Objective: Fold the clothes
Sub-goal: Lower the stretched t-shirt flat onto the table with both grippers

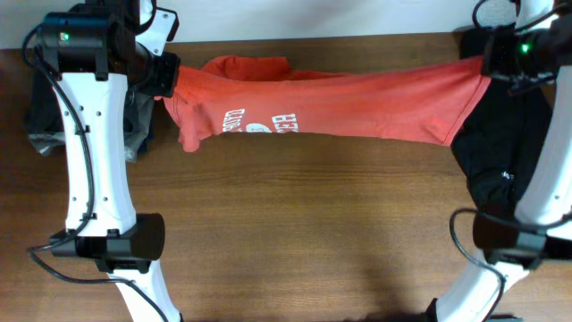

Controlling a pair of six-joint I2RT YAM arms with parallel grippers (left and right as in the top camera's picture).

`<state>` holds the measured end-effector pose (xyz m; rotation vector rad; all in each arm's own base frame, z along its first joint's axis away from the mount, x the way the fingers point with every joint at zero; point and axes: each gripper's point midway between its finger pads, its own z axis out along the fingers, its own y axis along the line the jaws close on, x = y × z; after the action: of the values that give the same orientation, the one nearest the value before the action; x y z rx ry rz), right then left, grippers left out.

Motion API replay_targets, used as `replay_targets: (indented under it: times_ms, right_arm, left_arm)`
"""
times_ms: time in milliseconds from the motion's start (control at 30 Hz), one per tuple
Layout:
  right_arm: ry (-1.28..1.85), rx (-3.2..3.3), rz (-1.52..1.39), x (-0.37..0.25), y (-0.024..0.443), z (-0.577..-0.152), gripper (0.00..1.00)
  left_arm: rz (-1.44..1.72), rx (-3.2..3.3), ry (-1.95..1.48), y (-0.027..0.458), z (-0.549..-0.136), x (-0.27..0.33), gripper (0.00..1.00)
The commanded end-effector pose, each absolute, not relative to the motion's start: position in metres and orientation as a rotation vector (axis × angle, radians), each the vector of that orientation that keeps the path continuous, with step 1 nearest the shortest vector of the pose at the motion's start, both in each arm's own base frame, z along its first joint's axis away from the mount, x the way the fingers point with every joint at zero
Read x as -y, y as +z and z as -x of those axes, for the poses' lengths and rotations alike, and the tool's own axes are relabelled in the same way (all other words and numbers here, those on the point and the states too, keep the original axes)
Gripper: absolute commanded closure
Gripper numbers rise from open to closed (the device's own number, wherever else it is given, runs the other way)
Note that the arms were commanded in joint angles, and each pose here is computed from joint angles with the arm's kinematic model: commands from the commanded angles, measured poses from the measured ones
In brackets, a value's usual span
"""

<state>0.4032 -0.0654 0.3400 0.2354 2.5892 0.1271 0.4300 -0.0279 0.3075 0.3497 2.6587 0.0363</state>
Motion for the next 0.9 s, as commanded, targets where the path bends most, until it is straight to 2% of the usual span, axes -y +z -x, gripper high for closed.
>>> replay_targets:
  times_ms: [0, 133, 333, 633, 867]
  right_arm:
    - [0.07, -2.599, -0.243, 0.065, 0.351, -0.369, 0.96]
    - [0.093, -2.712, -0.262, 0.059, 0.324, -0.343, 0.96]
    - [0.121, -2.853, -0.274, 0.051, 0.285, -0.308, 0.96]
    - [0.13, -2.905, -0.32, 0.042, 0.274, -0.264, 0.96]
    - [0.088, -2.957, -0.467, 0.039, 0.252, -0.219, 0.96]
  left_arm:
    - [-0.301, -2.627, 0.022, 0.322, -0.423, 0.026, 0.99]
    - [-0.28, -2.674, 0.013, 0.312, -0.417, 0.025, 1.0]
    - [-0.291, -2.834, 0.003, 0.278, -0.383, 0.023, 0.99]
    - [-0.313, -2.977, -0.026, 0.246, -0.349, 0.025, 0.99]
    - [-0.286, -3.006, -0.083, 0.244, -0.325, 0.032, 0.99]
